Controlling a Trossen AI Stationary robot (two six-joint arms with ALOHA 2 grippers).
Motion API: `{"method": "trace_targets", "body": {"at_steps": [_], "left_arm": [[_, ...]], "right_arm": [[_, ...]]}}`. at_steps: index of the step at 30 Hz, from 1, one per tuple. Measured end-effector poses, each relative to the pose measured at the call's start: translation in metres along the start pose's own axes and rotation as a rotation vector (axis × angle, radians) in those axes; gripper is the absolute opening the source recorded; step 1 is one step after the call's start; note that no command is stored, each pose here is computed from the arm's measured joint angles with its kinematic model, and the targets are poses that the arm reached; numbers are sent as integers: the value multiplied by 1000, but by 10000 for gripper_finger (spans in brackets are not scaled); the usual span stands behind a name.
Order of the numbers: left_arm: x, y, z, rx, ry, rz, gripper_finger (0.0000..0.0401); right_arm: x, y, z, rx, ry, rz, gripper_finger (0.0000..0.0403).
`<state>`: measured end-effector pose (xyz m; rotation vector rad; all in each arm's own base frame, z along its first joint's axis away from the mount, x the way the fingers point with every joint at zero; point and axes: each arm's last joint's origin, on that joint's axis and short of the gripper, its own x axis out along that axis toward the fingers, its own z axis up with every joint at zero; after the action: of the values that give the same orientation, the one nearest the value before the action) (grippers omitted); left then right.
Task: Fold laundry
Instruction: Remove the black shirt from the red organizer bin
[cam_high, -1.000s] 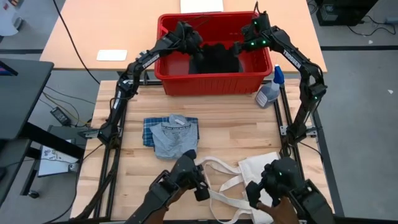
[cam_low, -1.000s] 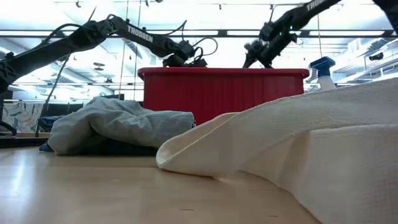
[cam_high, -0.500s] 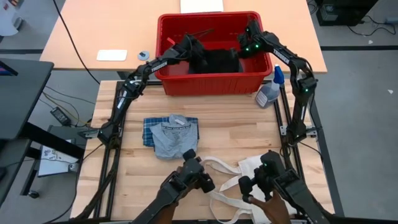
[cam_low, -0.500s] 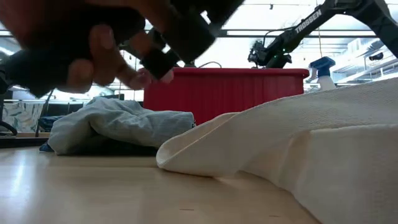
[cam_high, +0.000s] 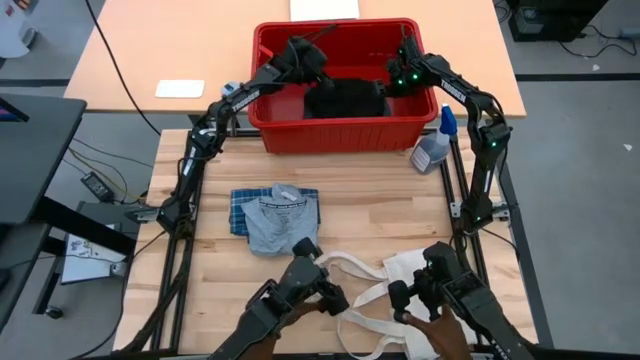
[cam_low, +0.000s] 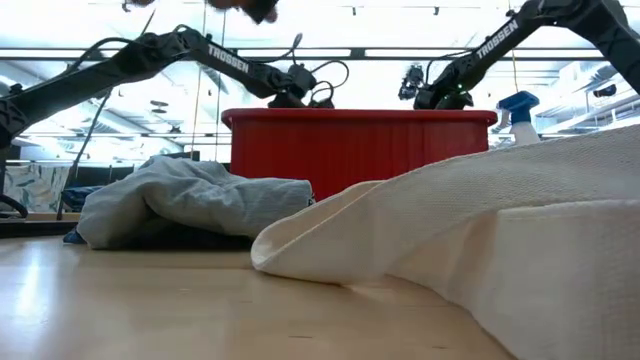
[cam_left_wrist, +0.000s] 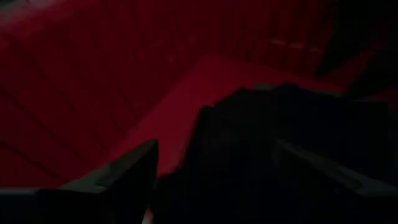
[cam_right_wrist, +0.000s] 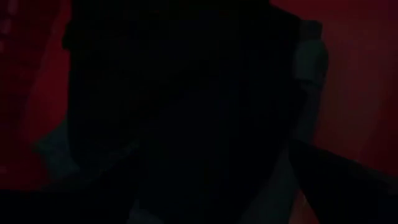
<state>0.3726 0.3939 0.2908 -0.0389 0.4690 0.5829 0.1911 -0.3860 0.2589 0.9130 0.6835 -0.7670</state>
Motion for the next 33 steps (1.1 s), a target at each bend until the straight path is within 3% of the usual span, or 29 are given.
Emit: {"method": "trace_targets", "body": {"at_steps": [3, 7, 15, 22, 26, 29, 33], "left_arm": [[2, -9, -3, -56, 16, -123, 317], [17, -23, -17, -91, 73, -170, 317], [46, -41, -50, -90, 198, -156, 317], [55, -44, -61, -66, 225, -133, 314], [59, -45, -67, -64, 242, -140, 297], [59, -45, -67, -66, 244, -140, 284], [59, -45, -67, -71, 247, -140, 270]], "right_arm": [[7, -4, -5, 4, 9, -10, 400], [11, -6, -9, 11, 21, -10, 399], [25, -9, -19, 21, 27, 39, 399], [34, 19, -15, -56, -41, 153, 399], [38, 29, -16, -71, -66, 117, 394], [42, 29, -20, -72, -61, 82, 366], [50, 21, -31, -52, -32, 24, 279]]}}
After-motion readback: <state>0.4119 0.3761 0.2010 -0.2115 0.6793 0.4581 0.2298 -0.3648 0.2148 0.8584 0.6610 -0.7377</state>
